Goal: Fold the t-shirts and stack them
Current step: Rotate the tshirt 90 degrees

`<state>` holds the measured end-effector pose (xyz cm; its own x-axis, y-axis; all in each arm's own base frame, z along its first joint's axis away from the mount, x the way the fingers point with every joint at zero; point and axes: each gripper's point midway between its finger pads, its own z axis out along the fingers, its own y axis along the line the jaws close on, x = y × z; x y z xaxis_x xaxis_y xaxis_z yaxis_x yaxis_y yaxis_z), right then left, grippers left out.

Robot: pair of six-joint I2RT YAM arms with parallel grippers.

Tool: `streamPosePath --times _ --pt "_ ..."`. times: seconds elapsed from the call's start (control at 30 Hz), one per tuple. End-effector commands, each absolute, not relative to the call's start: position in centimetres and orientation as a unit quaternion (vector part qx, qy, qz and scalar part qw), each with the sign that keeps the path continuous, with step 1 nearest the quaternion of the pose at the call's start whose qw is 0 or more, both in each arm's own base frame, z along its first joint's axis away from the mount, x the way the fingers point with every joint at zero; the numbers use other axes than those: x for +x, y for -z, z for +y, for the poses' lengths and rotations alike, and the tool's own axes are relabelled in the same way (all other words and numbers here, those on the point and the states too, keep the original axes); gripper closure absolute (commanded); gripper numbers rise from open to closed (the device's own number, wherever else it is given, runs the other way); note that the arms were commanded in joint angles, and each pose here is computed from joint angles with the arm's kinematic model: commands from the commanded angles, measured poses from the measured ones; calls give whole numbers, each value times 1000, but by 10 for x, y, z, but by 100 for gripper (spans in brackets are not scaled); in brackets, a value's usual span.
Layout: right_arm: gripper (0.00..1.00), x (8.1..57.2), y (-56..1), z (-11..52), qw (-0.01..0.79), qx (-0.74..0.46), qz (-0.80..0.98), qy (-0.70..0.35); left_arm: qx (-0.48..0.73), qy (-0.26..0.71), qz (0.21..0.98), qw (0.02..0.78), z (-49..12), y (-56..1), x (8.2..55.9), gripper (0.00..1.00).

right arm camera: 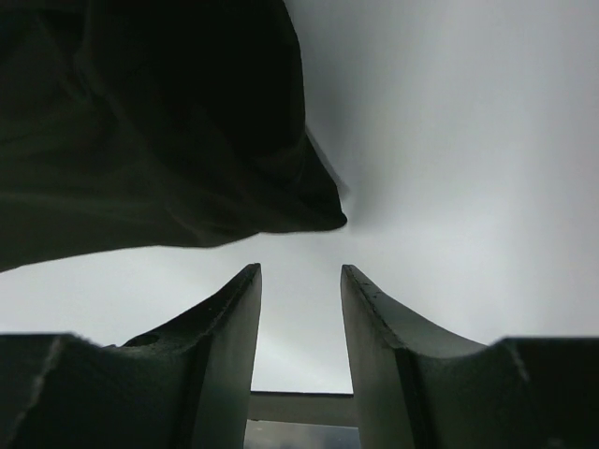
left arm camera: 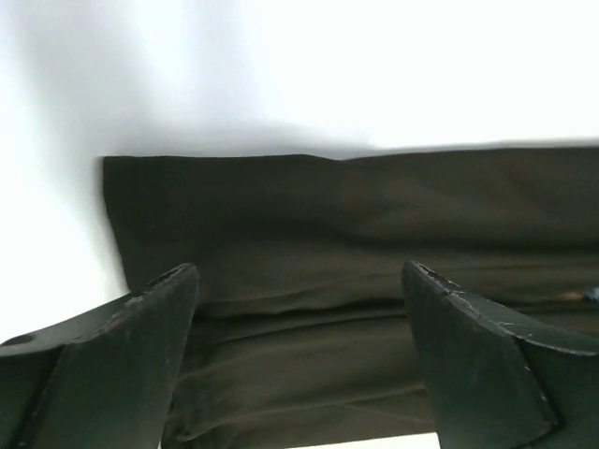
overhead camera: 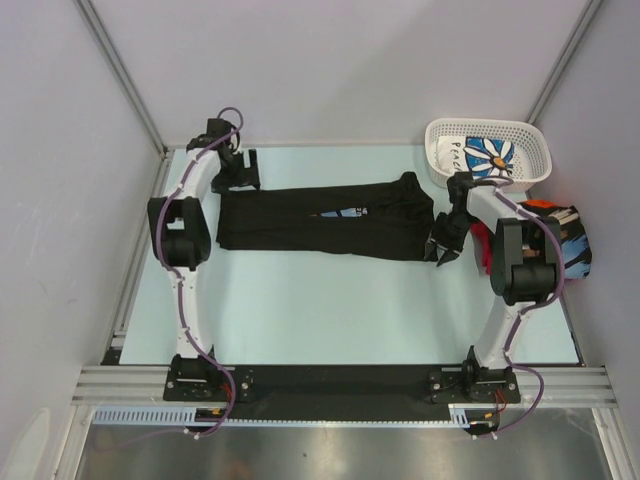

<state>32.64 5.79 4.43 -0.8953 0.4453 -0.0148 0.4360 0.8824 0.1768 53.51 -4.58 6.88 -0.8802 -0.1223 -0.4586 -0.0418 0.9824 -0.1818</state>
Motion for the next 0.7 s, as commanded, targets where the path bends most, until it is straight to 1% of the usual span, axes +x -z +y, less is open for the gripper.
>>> streamPosePath --times 0.0,0.07,0.1,0.17,0.27,0.3,0.43,0.67 --pt "55 337 -38 71 20 227 968 -101 -77 6 964 255 -4 -80 541 2" --pt "55 341 -32 74 12 225 969 -103 -86 -15 962 257 5 -81 542 2" --pt "55 342 -31 75 11 222 969 -104 -107 -28 963 246 27 -76 538 1" --pt "55 346 -28 78 9 218 970 -104 -117 -32 963 241 36 -73 536 1" --pt "55 351 -24 82 6 215 971 -107 -123 -26 967 223 44 -62 531 3" --pt "56 354 -24 82 7 215 971 -108 -125 -28 969 213 47 -58 527 5" --pt "57 364 -24 86 9 211 971 -112 -129 -29 974 183 48 -38 519 6" --pt "57 375 -26 88 13 203 973 -110 -137 21 978 159 30 -17 516 3"
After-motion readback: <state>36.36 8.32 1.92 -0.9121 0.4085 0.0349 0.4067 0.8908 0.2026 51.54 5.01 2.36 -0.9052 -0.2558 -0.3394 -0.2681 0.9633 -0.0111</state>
